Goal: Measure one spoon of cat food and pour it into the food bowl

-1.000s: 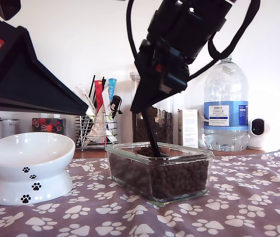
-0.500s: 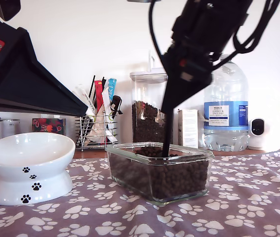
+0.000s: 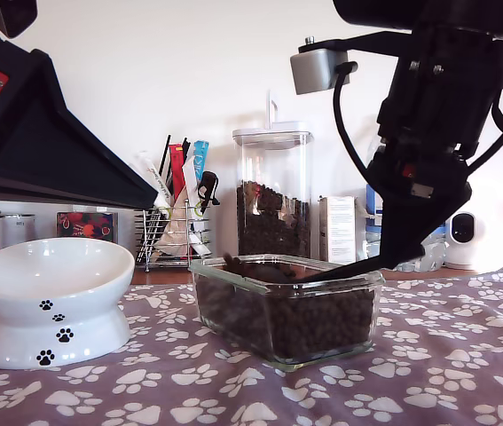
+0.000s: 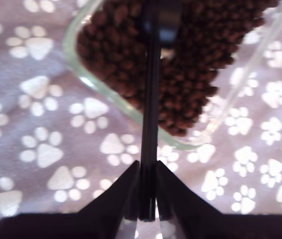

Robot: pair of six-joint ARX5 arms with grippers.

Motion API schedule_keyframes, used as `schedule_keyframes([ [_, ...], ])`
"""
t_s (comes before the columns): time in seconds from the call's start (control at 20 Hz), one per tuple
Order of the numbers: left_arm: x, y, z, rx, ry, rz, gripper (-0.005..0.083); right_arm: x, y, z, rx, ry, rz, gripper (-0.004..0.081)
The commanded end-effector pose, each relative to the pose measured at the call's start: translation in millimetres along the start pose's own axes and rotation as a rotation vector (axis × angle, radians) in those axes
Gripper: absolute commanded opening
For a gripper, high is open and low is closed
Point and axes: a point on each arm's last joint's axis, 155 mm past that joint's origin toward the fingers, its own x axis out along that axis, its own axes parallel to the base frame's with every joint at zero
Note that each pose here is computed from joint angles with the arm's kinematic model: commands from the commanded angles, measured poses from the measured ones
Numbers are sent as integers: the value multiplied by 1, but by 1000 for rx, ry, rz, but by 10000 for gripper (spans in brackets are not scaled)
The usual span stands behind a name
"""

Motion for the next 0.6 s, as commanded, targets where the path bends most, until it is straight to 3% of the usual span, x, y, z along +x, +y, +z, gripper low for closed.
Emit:
schedule_keyframes([
  [0.0,2,-1,-9,-3,17,-6,-19,13,29,-20,-32,70,90,-13],
  [0.55,2,-1,-9,-5,18,-6,-19,14,21,-10,74,37,54,-13],
])
